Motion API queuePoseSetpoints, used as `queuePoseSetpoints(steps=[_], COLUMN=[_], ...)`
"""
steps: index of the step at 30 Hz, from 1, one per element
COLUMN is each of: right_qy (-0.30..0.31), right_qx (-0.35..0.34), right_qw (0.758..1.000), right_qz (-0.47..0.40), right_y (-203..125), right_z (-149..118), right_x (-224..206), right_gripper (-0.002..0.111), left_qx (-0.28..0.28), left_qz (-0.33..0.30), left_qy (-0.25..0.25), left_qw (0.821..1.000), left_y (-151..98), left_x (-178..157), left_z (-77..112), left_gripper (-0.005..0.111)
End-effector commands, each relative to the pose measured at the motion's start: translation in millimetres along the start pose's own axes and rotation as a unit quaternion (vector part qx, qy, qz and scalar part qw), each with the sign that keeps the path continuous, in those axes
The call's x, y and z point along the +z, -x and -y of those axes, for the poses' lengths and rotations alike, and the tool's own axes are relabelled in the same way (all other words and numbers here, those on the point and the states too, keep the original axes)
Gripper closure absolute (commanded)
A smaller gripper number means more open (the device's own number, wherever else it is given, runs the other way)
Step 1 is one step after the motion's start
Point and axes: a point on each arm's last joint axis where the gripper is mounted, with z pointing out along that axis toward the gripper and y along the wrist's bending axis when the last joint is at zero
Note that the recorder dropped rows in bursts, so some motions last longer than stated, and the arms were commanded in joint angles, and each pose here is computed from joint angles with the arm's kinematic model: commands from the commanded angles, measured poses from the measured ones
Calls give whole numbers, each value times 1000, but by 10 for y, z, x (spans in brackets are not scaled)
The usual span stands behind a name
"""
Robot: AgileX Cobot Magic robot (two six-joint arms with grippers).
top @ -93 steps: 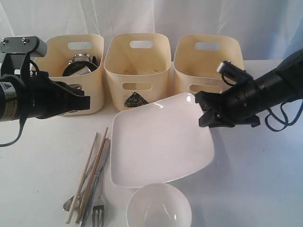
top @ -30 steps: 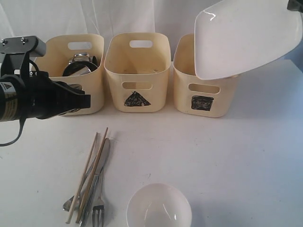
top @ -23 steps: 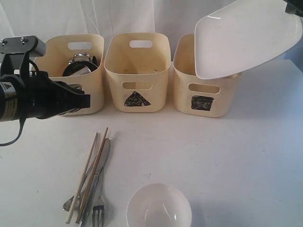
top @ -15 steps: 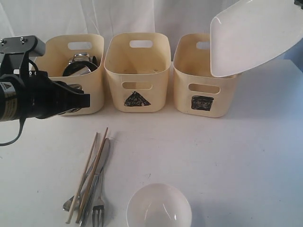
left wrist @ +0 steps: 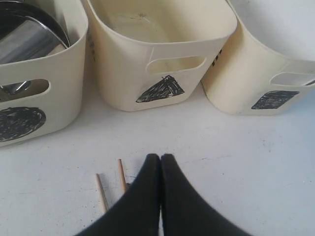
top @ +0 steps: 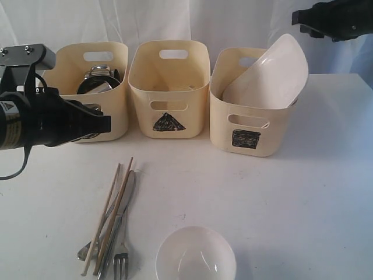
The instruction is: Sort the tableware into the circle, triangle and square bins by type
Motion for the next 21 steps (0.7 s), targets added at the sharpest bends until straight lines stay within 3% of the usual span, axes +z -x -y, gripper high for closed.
queuePoseSetpoints(steps=[1, 3, 9, 11, 14, 21], right_qy=[1, 15, 124, 151, 152, 166], right_qx=[-15, -29, -122, -117, -84, -88], right_qw=[999, 998, 985, 981, 982, 977], right_qz=[43, 48, 6, 19, 75, 104], right_y=[243, 330, 289, 197, 55, -494], right_z=[-70, -137, -527, -647, -735, -862], right_x=[-308, -510, -1171, -1378, -1702, -2274], right_gripper=[87, 109, 108, 108, 108, 108], left_qx=[5, 5, 5, 5, 8, 23], left_qz=[4, 5, 5, 5, 5, 3], left_qy=[12, 17, 18, 18, 18, 17], left_qw=[1000, 1000, 1000, 1000, 1000, 1000], left_y=[-8, -6, -5, -5, -5, -8], left_x=[-23, -24, -24, -24, -24, -24], left_z=[-28, -35, -37, -37, -37, -36], left_gripper=[107, 107, 107, 107, 107, 107])
